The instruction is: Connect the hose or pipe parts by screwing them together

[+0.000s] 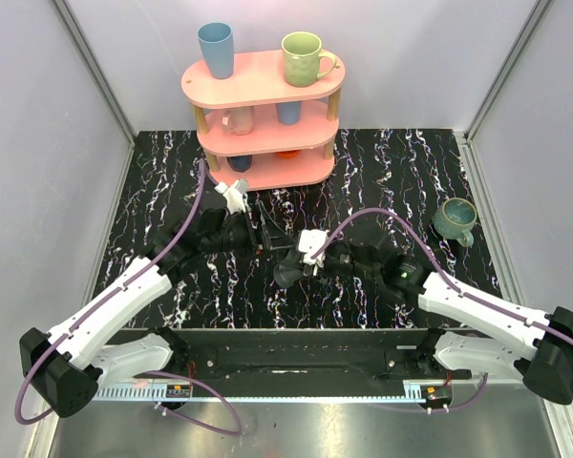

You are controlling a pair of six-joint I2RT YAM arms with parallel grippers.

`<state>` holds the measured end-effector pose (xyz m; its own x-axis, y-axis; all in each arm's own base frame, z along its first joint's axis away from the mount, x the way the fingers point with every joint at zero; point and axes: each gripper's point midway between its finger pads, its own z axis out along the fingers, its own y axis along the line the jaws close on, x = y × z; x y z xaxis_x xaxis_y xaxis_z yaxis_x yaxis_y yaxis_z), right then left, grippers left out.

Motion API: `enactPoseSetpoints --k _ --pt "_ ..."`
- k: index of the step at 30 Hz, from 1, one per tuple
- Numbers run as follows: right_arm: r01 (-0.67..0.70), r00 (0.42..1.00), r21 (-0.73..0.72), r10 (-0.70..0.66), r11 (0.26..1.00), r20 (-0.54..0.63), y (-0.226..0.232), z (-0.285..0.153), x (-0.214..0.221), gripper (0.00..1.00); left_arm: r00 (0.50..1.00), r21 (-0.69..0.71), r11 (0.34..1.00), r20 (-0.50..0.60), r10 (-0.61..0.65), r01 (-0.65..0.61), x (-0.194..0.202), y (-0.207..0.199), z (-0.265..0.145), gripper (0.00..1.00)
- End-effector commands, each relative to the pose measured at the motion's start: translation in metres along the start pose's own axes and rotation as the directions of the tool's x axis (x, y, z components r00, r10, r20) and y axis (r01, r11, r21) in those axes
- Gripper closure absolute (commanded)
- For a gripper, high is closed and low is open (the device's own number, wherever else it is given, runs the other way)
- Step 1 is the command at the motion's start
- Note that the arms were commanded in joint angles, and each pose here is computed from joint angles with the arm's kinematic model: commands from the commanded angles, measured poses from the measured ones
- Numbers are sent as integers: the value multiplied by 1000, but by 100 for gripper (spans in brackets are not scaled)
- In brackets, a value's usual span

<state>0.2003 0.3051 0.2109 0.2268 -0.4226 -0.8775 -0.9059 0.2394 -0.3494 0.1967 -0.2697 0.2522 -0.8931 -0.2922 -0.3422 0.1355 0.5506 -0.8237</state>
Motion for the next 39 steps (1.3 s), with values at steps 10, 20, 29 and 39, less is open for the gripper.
enactPoseSetpoints --k 10,20,29,39 --pt "-55 993 -46 59 997 98 -3 2 -48 100 903 171 890 -4 431 -424 17 0 11 61" --pt "-59 966 -413 156 909 205 60 -35 -85 100 231 411 47 412 881 -911 63 -9 -24 79" --pt "-99 969 -419 184 903 166 65 -41 -77 100 47 303 -97 435 899 -948 47 -17 -34 1" --pt "-39 992 -126 53 991 112 14 -29 -55 100 573 177 556 417 705 -812 7 -33 -63 1"
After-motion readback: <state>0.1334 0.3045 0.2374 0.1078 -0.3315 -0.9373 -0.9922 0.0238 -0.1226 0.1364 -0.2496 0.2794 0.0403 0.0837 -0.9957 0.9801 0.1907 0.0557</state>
